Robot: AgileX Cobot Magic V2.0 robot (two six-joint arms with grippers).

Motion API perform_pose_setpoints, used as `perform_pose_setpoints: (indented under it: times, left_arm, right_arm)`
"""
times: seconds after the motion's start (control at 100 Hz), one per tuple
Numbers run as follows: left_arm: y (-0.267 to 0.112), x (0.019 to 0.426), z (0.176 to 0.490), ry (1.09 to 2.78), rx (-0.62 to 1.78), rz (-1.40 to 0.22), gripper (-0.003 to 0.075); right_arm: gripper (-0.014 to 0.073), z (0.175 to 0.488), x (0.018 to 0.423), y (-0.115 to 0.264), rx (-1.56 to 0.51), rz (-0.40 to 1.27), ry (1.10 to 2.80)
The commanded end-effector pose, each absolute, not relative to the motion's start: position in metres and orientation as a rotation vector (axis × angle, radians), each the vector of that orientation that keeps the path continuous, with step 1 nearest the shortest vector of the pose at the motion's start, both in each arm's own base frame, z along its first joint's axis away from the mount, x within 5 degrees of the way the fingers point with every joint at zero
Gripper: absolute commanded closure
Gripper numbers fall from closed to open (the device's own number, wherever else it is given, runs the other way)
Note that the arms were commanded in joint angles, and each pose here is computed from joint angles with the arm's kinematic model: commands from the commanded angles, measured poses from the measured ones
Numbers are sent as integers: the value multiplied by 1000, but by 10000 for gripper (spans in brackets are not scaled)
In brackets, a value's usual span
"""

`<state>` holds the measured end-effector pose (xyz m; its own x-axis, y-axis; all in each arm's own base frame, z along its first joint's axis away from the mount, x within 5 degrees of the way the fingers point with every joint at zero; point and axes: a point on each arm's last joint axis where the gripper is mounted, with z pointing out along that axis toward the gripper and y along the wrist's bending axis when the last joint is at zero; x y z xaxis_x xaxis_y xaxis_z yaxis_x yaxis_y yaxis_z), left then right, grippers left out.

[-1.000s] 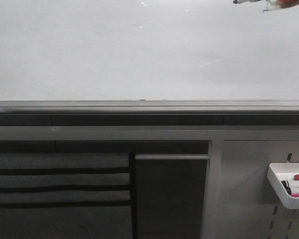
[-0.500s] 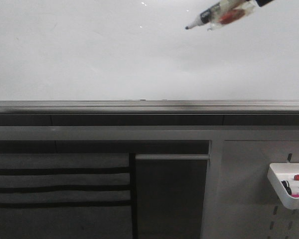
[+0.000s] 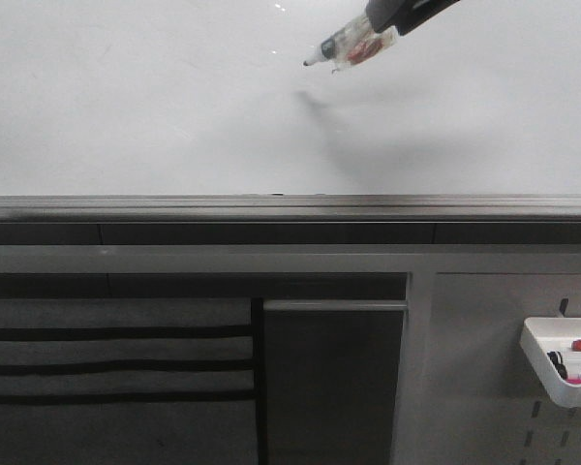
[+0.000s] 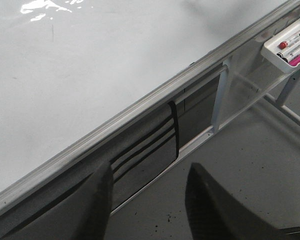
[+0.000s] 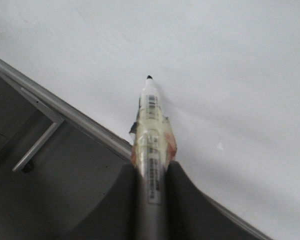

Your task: Write number 3 on whiteboard

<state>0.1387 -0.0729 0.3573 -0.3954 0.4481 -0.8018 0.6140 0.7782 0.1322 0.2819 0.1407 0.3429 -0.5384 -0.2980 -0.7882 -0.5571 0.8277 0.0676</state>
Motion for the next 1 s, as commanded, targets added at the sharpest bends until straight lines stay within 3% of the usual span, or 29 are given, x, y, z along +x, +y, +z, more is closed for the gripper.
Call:
perform_pose_setpoints:
  times: [0.0,0.29,0.58,0.81,0.99]
  left_arm:
    - [-74,142,372,1977,727,-251,405]
    - [-74,142,372,1977,727,-251,405]
    - [-74,142,372,1977,727,-251,405]
    - [-74,142,372,1977,727,-251,405]
    - [-74,142,372,1977,727,-251,405]
  right_arm:
    - [643,364,288,139,-572,371,2044]
    - [643,363,291,105,-456,328,2124]
    - [643,330,298,136,-507,362,2127]
    - [643,326,286,109,-488,336,2266]
    - [643,307,286,149,-516,421,2178]
